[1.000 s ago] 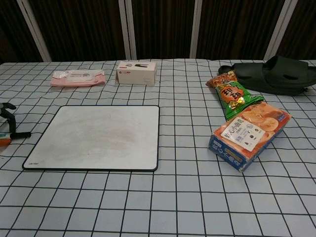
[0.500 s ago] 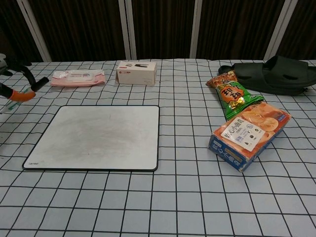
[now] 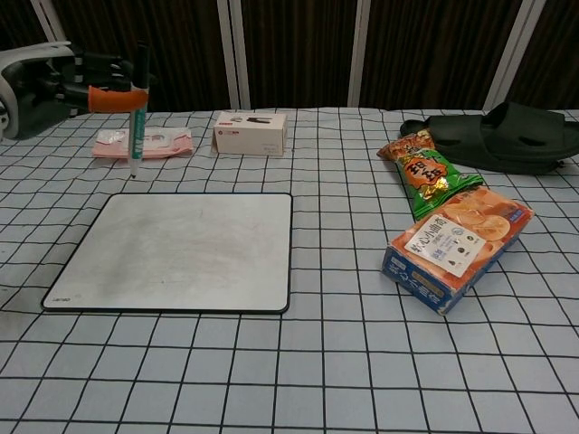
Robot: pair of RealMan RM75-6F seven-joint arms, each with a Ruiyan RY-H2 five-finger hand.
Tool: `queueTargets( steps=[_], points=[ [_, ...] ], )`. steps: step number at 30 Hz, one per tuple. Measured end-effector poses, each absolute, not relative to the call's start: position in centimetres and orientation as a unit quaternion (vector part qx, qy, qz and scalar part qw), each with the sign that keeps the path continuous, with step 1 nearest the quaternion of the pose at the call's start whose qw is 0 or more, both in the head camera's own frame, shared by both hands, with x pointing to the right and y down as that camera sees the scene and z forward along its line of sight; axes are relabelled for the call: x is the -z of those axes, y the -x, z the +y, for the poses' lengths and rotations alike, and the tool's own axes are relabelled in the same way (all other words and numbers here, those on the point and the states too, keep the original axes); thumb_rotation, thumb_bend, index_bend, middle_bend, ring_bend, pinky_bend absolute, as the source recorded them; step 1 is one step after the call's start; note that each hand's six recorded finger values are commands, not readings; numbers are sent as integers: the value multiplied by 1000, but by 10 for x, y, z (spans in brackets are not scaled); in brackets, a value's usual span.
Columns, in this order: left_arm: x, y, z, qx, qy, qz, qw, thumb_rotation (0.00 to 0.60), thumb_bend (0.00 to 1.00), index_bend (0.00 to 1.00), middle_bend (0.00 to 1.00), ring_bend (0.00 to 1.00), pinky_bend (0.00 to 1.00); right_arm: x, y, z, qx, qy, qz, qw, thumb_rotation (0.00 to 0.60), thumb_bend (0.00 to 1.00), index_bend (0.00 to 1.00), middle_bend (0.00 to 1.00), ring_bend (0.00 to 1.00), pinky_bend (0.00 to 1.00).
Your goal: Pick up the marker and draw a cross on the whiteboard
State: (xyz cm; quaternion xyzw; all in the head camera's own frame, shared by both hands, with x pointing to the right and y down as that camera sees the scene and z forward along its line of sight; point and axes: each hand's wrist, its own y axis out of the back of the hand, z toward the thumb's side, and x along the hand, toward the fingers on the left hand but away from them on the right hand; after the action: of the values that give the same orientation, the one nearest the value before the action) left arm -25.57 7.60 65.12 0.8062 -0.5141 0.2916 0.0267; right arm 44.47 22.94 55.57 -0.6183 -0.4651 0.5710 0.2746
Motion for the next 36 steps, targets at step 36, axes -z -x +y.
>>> queueTargets(
  steps=[36],
  points=[
    [-716, 189, 110, -290, -841, -453, 61, 600, 617, 742, 185, 57, 105, -555, -446, 231, -570, 619, -468, 270, 600, 343, 0, 0, 0, 0]
  ],
)
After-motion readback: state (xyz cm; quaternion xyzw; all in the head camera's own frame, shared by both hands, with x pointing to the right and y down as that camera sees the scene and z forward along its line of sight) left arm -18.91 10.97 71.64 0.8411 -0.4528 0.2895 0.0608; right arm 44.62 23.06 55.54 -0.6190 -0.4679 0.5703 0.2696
